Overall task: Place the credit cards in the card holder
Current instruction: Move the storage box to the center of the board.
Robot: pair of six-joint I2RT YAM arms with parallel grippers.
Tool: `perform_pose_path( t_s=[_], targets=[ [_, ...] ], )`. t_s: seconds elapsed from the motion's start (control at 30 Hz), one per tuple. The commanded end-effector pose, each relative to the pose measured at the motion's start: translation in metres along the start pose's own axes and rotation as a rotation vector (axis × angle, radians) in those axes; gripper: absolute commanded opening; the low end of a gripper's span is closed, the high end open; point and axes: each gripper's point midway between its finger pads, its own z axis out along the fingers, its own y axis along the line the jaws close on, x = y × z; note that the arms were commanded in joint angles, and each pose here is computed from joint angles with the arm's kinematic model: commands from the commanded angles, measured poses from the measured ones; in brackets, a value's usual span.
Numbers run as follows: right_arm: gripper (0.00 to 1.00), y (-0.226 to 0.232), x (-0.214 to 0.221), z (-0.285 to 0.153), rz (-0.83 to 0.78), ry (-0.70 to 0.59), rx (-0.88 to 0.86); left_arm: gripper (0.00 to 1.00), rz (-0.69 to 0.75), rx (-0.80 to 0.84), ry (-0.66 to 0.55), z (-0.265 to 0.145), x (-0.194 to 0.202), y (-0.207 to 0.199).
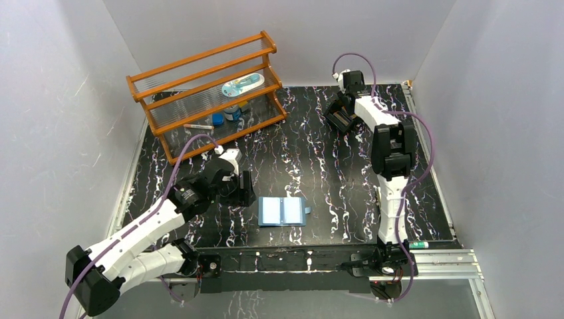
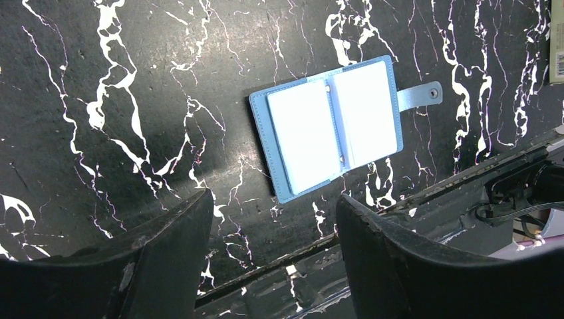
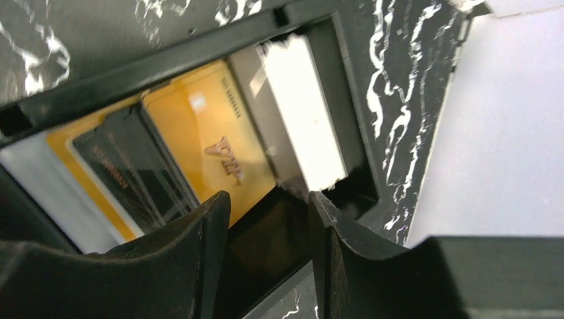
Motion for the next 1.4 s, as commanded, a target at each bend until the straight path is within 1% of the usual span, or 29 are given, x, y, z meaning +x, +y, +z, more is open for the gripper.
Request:
perform_pose_path(
  t_s=[0.0, 0.1, 0.17, 0.2, 0.23, 0.4, 0.67, 0.8, 0.9, 0.97, 1.03, 1.13, 1.37],
  targets=[
    [0.54, 0.001, -0.007, -0.009, -0.031, 0.001, -0.042, 0.66, 0.025, -0.025, 0.011, 0.003, 0.003, 0.005],
    [0.53, 0.008, 0.012, -0.015, -0.058, 0.064, -0.066, 0.67, 0.032, -0.029, 0.019, 0.005, 0.003, 0.005],
    [0.53, 0.015, 0.032, -0.030, -0.085, 0.127, -0.097, 0.67, 0.033, -0.035, 0.026, 0.008, 0.004, 0.006],
    [0.53, 0.016, 0.037, -0.035, -0.079, 0.139, -0.104, 0.67, 0.033, -0.035, 0.025, 0.008, 0.003, 0.006],
    [0.53, 0.020, 0.054, -0.049, -0.050, 0.181, -0.126, 0.68, 0.033, -0.034, 0.020, 0.007, 0.003, 0.006],
    [0.51, 0.039, 0.083, -0.075, -0.013, 0.259, -0.196, 0.68, 0.031, -0.028, 0.014, 0.006, 0.002, 0.005],
    [0.51, 0.076, 0.114, -0.115, 0.038, 0.285, -0.301, 0.68, 0.028, -0.004, -0.003, 0.002, 0.000, 0.002],
    [0.50, 0.095, 0.125, -0.129, 0.052, 0.298, -0.321, 0.68, 0.027, 0.008, -0.008, 0.000, 0.000, 0.000],
    [0.49, 0.114, 0.128, -0.143, 0.089, 0.312, -0.350, 0.68, 0.023, 0.016, -0.016, -0.002, 0.000, -0.001],
    [0.49, 0.125, 0.125, -0.153, 0.105, 0.299, -0.366, 0.68, 0.023, 0.022, -0.019, -0.002, 0.000, -0.001],
    [0.49, 0.127, 0.117, -0.160, 0.129, 0.275, -0.375, 0.68, 0.021, 0.025, -0.022, -0.003, -0.001, -0.002],
    [0.49, 0.117, 0.098, -0.165, 0.144, 0.220, -0.359, 0.68, 0.021, 0.027, -0.024, -0.003, -0.001, -0.002],
    [0.49, 0.089, 0.058, -0.169, 0.111, 0.098, -0.293, 0.68, 0.019, 0.025, -0.032, -0.004, -0.002, -0.001]
  ],
)
